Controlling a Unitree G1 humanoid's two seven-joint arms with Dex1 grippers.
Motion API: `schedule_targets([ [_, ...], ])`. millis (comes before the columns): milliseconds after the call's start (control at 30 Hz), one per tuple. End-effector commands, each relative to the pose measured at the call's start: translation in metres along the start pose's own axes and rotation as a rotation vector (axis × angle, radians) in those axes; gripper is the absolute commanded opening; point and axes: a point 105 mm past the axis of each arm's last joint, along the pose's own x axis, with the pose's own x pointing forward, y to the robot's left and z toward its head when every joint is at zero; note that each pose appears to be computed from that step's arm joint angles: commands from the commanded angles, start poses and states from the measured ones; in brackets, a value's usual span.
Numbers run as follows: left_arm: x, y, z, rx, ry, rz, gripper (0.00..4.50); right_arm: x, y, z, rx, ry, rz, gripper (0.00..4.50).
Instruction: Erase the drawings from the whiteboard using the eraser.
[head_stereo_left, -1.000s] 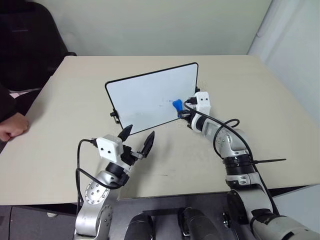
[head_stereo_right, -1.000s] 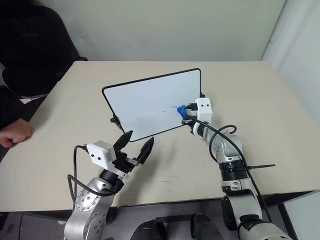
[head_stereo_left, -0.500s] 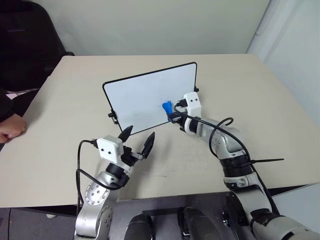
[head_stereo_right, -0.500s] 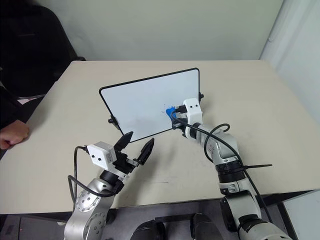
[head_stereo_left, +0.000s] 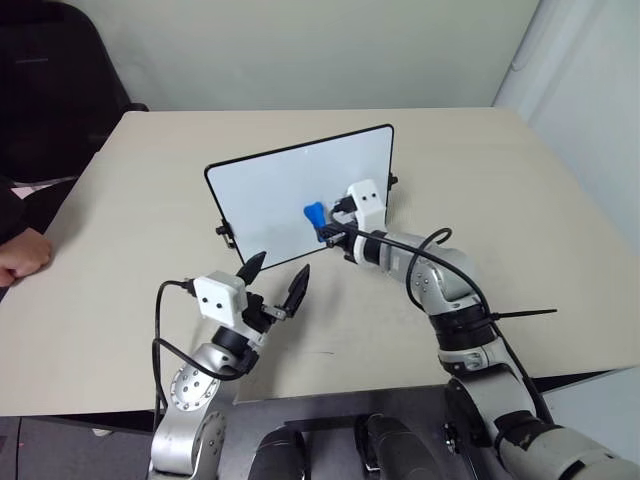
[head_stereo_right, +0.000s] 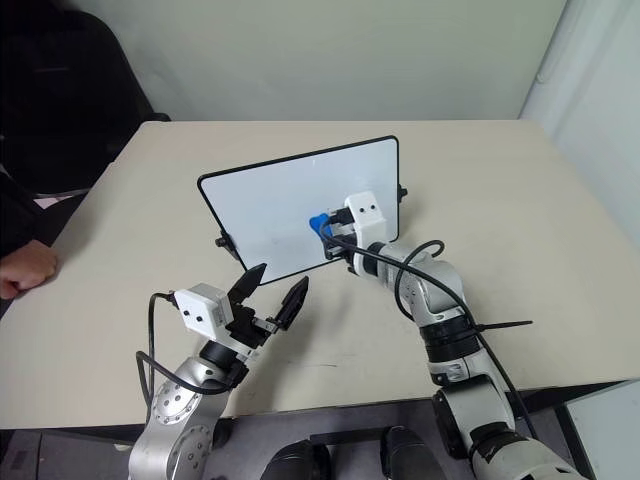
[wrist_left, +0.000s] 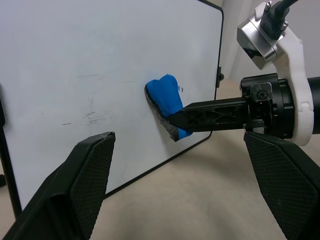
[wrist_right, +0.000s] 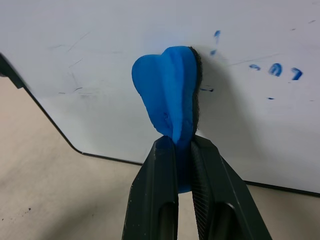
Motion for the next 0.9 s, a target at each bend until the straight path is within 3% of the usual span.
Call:
schedule_targets([
  [33,0.0,-0.005,0.011,0.003,-0.041,-0.019,4.5,0.004,0.004,0.013,-0.021,-0.03,-0.004,0.12],
  [233,0.002,-0.005,0.012,0.008,-0.041,-0.024,4.5,-0.007,-0.033,0.021,0.128,-0.092,-0.118,0.12],
  [467,0.002,-0.005,0.012,0.011,-0.041,-0.026,4.5,-0.025,-0.056,0.023,0.166,-0.121,-0.188,0.12],
  [700,0.002,-0.004,0.013,0.016,-0.04,-0.025,4.5,-0.033,-0.066,0.017,0.178,-0.116,-0.225,0.12],
  [900,0.003,-0.004,0.012,0.016,-0.04,-0.031,4.5,-0.017,-0.047,0.018,0.145,-0.089,-0.165,0.12],
])
